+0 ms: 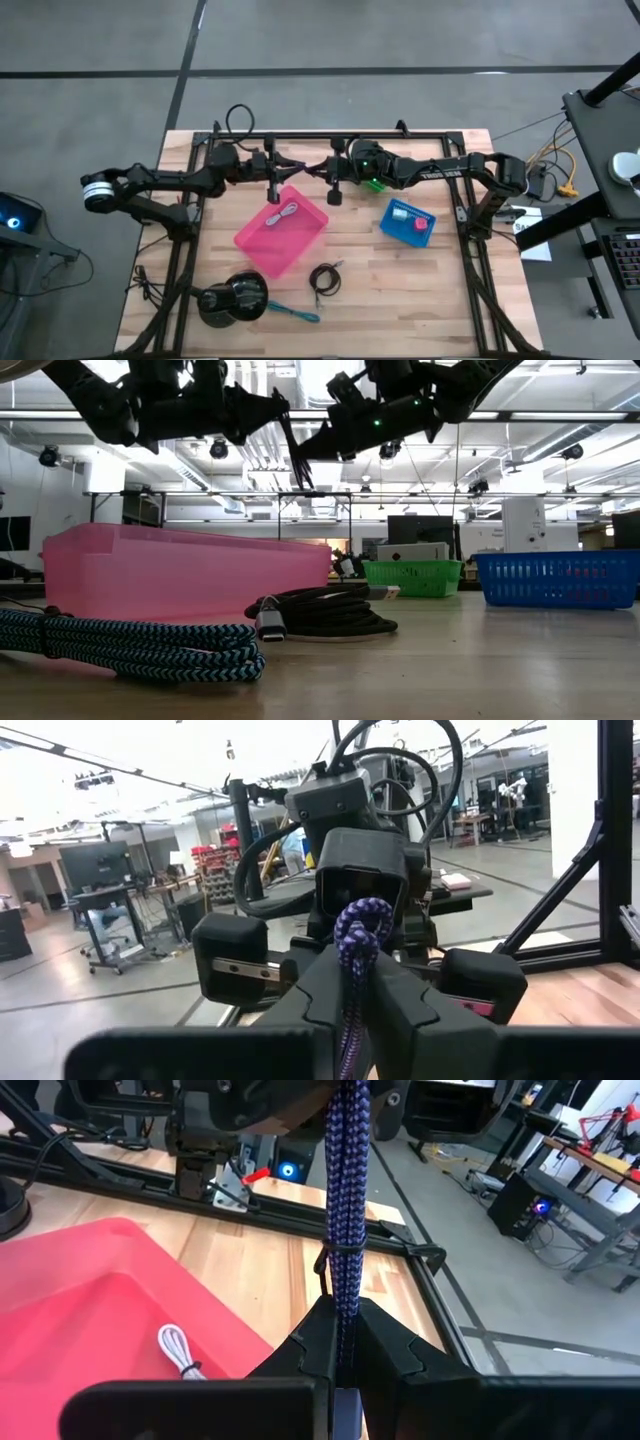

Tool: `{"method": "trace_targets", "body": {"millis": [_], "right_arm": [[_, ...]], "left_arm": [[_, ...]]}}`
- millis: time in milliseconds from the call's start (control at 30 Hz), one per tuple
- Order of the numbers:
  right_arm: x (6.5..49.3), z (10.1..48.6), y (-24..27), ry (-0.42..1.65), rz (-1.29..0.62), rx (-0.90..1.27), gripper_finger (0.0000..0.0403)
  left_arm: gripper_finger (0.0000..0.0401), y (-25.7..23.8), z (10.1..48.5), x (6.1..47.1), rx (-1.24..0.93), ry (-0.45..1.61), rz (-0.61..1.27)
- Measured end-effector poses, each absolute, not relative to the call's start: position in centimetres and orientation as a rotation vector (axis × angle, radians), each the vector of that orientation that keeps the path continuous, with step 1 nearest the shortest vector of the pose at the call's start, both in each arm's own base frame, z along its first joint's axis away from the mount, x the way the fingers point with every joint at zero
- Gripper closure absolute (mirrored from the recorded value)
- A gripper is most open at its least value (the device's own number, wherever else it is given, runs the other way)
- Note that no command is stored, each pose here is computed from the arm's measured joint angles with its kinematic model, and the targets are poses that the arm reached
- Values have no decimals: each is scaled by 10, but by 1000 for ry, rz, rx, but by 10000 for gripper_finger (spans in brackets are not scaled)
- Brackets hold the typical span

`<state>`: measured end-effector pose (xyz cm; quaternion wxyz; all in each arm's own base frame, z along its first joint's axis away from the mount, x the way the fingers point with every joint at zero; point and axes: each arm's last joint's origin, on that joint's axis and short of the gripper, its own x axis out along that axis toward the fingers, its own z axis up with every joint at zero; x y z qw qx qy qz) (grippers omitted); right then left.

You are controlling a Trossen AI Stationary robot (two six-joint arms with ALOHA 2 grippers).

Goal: Pick and place items into bin
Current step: Put the blue charger cable into the pink bin

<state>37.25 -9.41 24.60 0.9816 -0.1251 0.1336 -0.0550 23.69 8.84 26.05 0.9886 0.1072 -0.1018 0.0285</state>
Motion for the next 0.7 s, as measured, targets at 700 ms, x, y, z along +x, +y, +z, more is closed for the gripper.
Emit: {"method": "trace_targets", "body": {"millis": [700], "right_arm": [[365,231,-90,465,-110,-220,279]], "left_arm": [[391,81,279,218,154,-122,49]]}}
